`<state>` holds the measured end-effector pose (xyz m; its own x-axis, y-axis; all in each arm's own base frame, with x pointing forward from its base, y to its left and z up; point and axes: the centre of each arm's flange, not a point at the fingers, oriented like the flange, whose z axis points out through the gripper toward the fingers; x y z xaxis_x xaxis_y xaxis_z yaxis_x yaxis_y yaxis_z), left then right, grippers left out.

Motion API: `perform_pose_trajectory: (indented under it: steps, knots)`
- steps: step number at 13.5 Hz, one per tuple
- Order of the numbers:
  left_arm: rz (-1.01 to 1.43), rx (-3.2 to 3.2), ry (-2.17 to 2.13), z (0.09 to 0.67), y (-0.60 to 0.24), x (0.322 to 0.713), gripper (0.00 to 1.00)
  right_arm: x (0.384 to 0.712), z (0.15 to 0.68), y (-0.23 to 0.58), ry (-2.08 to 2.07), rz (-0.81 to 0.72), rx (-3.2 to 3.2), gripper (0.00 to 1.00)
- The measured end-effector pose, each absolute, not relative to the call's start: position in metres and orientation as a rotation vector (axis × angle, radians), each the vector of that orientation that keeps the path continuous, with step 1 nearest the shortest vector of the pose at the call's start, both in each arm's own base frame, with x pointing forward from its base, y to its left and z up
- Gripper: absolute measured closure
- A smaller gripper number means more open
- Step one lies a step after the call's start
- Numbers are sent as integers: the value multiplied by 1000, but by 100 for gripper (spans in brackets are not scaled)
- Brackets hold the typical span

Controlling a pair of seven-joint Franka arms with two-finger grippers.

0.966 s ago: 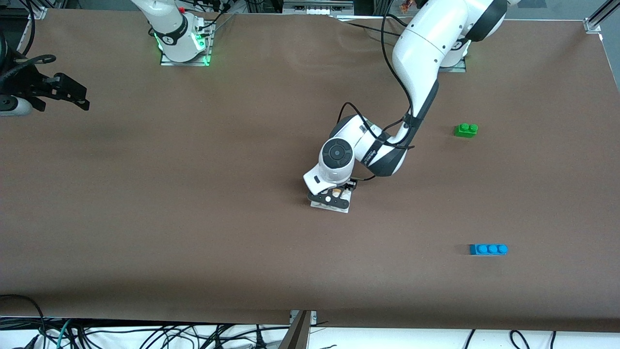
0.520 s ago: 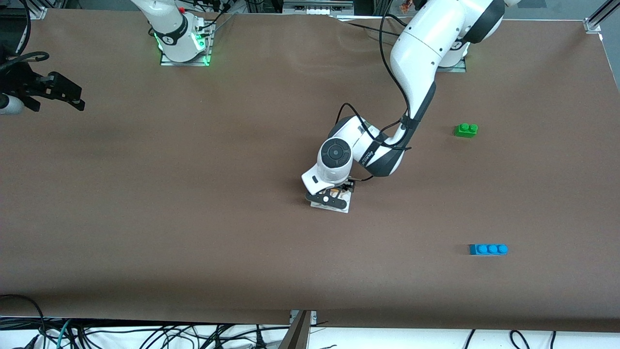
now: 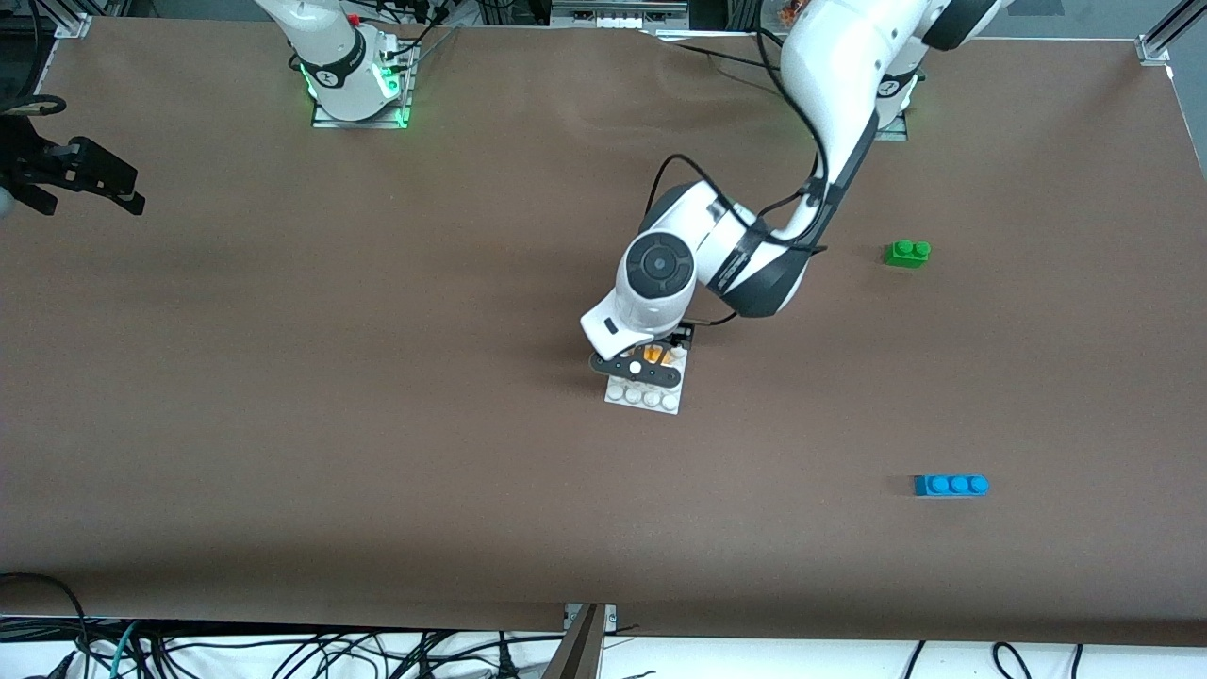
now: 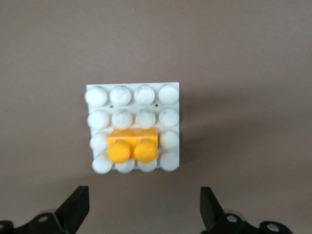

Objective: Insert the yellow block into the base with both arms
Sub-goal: 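Open the left gripper and lift it off the yellow block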

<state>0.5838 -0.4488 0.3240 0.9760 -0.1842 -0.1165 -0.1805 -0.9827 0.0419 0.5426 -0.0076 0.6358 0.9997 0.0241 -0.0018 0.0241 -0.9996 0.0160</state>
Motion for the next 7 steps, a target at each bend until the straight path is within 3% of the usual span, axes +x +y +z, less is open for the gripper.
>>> perform_pose_trajectory:
  steps: [7]
  knots:
    - [-174,3164,-58,436,-342,617,0,543,638,-8,37,5,3125,0]
